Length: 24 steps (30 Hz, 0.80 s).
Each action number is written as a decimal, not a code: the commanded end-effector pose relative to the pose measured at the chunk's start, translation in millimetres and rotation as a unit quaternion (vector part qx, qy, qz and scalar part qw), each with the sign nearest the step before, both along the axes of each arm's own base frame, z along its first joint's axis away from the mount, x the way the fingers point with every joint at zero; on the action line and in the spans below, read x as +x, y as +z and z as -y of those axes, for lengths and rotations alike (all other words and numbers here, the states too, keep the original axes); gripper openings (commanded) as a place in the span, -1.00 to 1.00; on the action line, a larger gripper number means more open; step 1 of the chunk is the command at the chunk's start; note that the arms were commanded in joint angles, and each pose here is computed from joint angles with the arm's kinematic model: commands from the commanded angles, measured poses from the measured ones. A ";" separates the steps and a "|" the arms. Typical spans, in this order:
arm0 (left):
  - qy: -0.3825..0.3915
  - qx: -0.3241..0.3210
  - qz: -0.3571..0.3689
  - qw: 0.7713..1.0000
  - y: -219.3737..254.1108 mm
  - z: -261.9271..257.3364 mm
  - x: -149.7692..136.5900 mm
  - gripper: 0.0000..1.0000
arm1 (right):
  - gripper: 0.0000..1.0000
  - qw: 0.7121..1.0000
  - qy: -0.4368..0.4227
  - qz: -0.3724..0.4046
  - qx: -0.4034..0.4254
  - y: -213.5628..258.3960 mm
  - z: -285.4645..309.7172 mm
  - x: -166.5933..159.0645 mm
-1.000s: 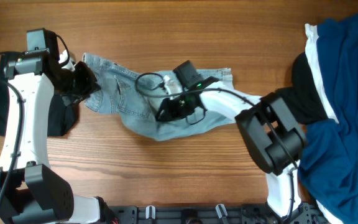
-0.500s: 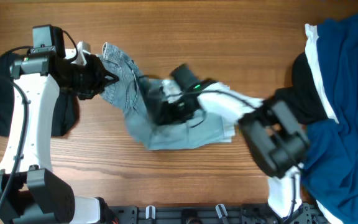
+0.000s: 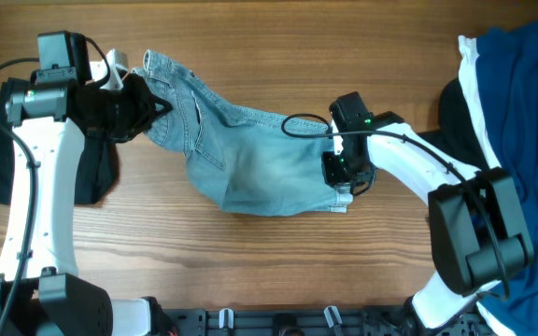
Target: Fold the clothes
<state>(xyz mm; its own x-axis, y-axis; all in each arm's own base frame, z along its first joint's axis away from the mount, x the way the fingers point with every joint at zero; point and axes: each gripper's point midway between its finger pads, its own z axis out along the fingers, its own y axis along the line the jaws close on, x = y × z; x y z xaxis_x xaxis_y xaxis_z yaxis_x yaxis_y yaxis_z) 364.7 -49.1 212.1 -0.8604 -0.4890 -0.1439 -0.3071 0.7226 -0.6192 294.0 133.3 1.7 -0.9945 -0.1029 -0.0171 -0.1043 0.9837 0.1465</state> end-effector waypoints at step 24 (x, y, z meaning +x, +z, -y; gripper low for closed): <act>-0.140 0.084 -0.010 0.986 -25.1 194.5 -42.7 -0.92 | -0.66 0.999 -0.035 -0.019 0.001 -23.3 3.7 -13.9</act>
